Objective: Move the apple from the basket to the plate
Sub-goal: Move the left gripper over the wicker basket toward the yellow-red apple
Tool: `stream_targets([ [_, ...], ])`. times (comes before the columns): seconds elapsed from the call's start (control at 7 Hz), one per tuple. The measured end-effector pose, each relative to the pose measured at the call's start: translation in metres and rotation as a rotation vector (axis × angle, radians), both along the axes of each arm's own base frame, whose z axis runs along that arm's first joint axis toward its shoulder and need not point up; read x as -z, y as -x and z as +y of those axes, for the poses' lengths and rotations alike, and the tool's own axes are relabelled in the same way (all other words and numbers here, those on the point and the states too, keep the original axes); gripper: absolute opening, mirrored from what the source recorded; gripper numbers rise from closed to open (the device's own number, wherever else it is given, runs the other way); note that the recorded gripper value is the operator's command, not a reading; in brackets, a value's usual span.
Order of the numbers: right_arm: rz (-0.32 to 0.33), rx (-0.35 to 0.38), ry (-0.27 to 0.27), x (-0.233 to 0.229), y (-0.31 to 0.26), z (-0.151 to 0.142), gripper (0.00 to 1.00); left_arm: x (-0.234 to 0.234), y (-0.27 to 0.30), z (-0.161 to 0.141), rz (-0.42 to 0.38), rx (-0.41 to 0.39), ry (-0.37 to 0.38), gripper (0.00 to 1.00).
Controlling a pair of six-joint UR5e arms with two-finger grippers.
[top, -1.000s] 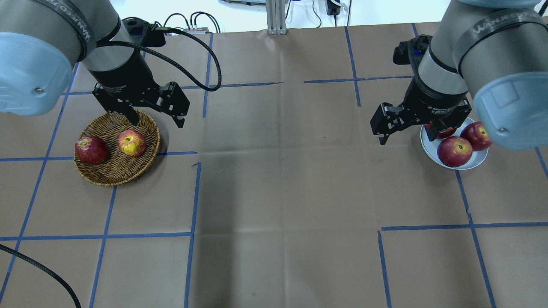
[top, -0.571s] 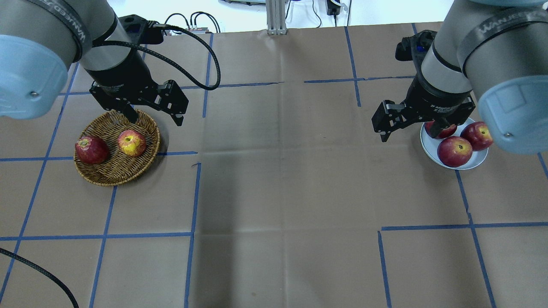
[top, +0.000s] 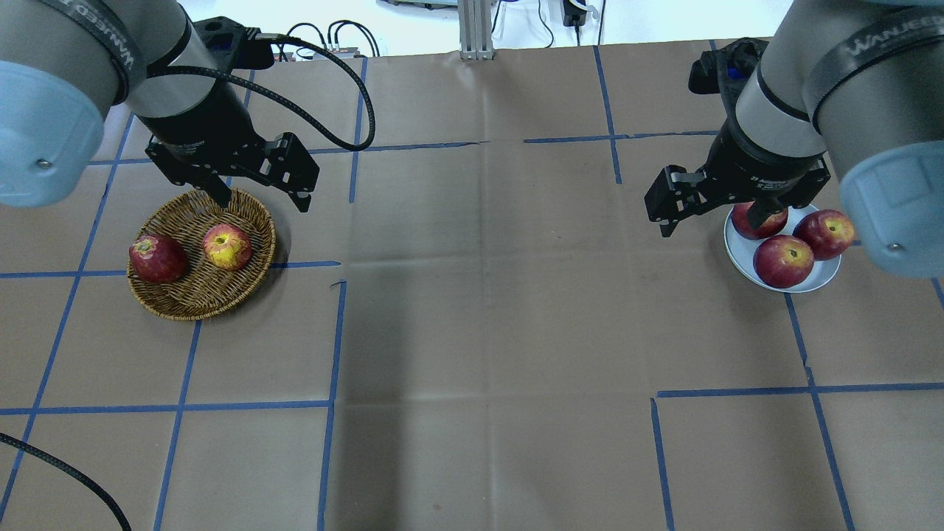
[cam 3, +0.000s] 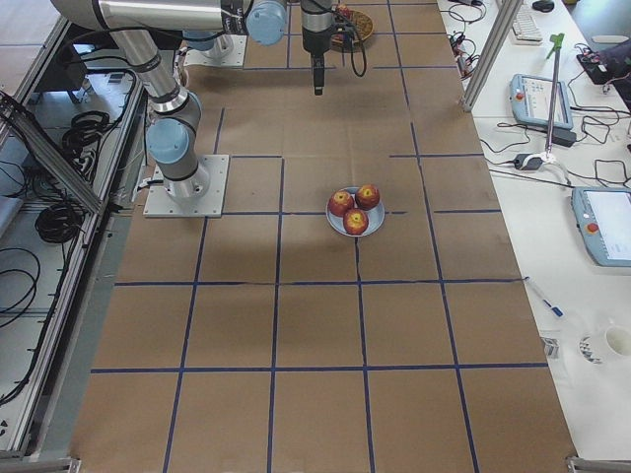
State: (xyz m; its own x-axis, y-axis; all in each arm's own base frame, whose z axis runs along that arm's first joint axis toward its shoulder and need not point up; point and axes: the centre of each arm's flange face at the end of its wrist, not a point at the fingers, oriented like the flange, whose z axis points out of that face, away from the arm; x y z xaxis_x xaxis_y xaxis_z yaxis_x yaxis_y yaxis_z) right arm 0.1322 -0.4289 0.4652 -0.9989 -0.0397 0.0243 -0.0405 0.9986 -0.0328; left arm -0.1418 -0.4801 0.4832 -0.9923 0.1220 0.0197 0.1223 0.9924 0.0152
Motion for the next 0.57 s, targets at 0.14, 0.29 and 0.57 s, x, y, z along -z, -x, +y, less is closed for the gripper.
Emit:
stream_targets([
  [0.14,0.000,0.000,0.002,-0.0008,-0.0001,0.0007,1.00,-0.0029,-0.0020,-0.0033,0.000,-0.004,0.004,0.99],
  [0.29,0.001,0.000,0.002,-0.0006,0.0001,0.0008,1.00,-0.0062,-0.0038,-0.0047,-0.001,-0.007,0.010,0.99],
  [0.57,0.000,0.003,0.007,-0.0031,0.0004,0.0033,1.00,-0.0109,-0.0048,-0.0029,-0.004,-0.008,0.020,0.99],
])
